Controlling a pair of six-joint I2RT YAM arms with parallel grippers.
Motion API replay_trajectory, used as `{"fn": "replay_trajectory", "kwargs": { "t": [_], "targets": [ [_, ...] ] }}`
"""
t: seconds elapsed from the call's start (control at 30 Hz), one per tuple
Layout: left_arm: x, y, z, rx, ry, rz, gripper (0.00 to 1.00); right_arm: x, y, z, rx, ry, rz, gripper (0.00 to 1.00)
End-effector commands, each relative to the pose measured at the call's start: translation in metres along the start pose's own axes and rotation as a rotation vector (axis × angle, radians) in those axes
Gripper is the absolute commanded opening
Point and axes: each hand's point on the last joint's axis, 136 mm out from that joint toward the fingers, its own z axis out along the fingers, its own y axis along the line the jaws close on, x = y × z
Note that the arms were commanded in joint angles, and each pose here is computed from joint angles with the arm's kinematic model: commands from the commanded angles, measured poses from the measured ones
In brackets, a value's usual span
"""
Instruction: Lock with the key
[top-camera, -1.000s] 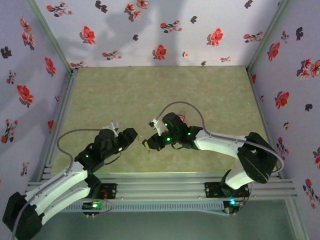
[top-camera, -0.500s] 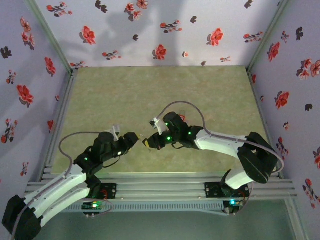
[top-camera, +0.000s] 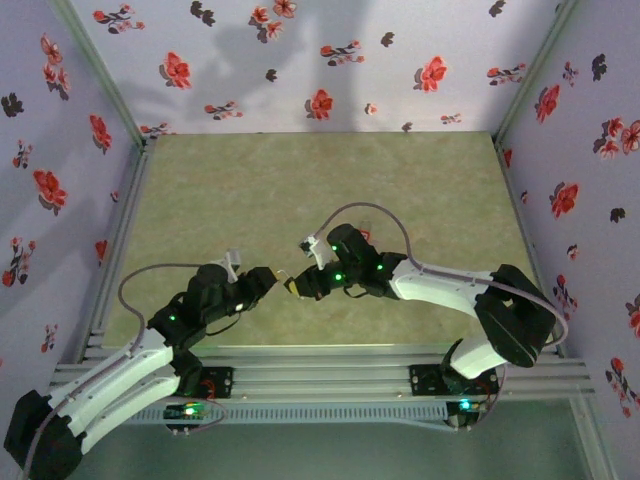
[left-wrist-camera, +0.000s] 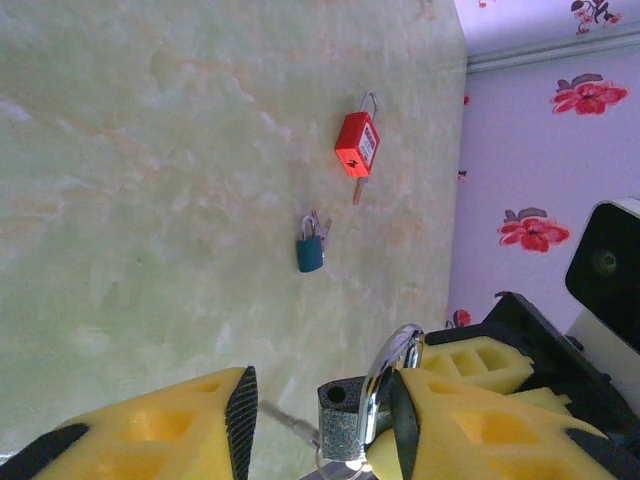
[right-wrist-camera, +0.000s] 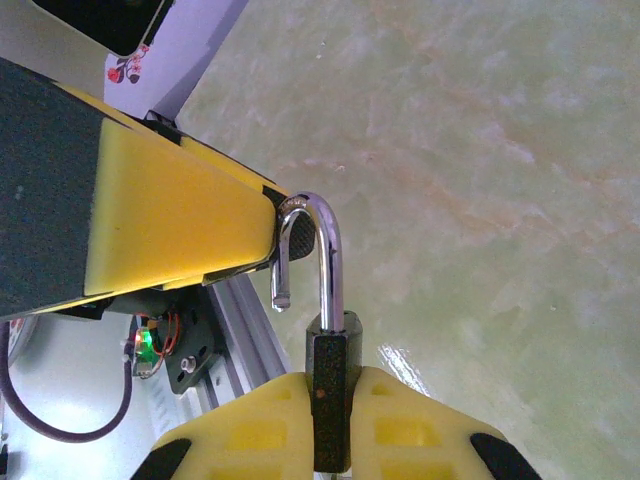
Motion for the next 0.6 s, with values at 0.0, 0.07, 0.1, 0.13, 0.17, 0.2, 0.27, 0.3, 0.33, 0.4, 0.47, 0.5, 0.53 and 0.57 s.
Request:
{"fn": "replay_trajectory", "kwargs": {
  "t": [0.0, 0.07, 0.1, 0.13, 0.17, 0.2, 0.27, 0.3, 0.33, 0.4, 0.47, 0.5, 0.53, 0.57],
  "targets": [
    [0.004, 0.002, 0.000, -0.005, 0.017, 0.033, 0.42, -0.010, 0.014, -0.008, -0.057, -0.037, -0.013, 0.00],
    [0.004, 0.003, -0.001, -0.010, 0.017, 0.041, 0.43, -0.010, 0.016, -0.009, -0.066, -0.037, -0.013, 0.00],
    [0.003, 0.004, -0.001, -0.015, 0.017, 0.042, 0.43, -0.010, 0.017, -0.009, -0.071, -0.035, -0.014, 0.00],
    [0.003, 0.003, -0.001, -0.014, 0.017, 0.045, 0.43, -0.010, 0.017, -0.009, -0.076, -0.035, -0.012, 0.00],
    [0.004, 0.004, -0.001, -0.016, 0.019, 0.046, 0.43, -0.010, 0.018, -0.009, -0.081, -0.035, -0.011, 0.00],
    [0.004, 0.005, -0.001, -0.018, 0.019, 0.046, 0.43, -0.010, 0.019, -0.009, -0.087, -0.037, -0.010, 0.00],
    [0.004, 0.006, -0.001, -0.021, 0.020, 0.046, 0.43, -0.010, 0.020, -0.010, -0.094, -0.037, -0.010, 0.00],
    [0.004, 0.006, -0.001, -0.020, 0.019, 0.045, 0.44, -0.009, 0.020, -0.009, -0.099, -0.033, -0.009, 0.00],
    [0.003, 0.005, -0.002, -0.021, 0.017, 0.045, 0.44, -0.009, 0.021, -0.009, -0.104, -0.031, -0.009, 0.00],
    [0.001, 0.001, -0.006, -0.009, 0.009, 0.053, 0.45, -0.009, 0.022, -0.009, -0.111, -0.027, -0.008, 0.00],
    [-0.002, -0.006, -0.011, 0.013, -0.006, 0.067, 0.49, -0.009, 0.023, -0.009, -0.118, -0.024, -0.010, 0.00],
    [-0.004, -0.010, -0.015, 0.031, -0.015, 0.084, 0.51, -0.008, 0.025, -0.009, -0.127, -0.022, -0.010, 0.00],
    [-0.005, -0.014, -0.018, 0.048, -0.025, 0.101, 0.55, -0.008, 0.025, -0.010, -0.134, -0.019, -0.008, 0.00],
    [-0.007, -0.017, -0.021, 0.060, -0.035, 0.115, 0.59, -0.007, 0.026, -0.010, -0.140, -0.017, -0.009, 0.00]
  ]
}}
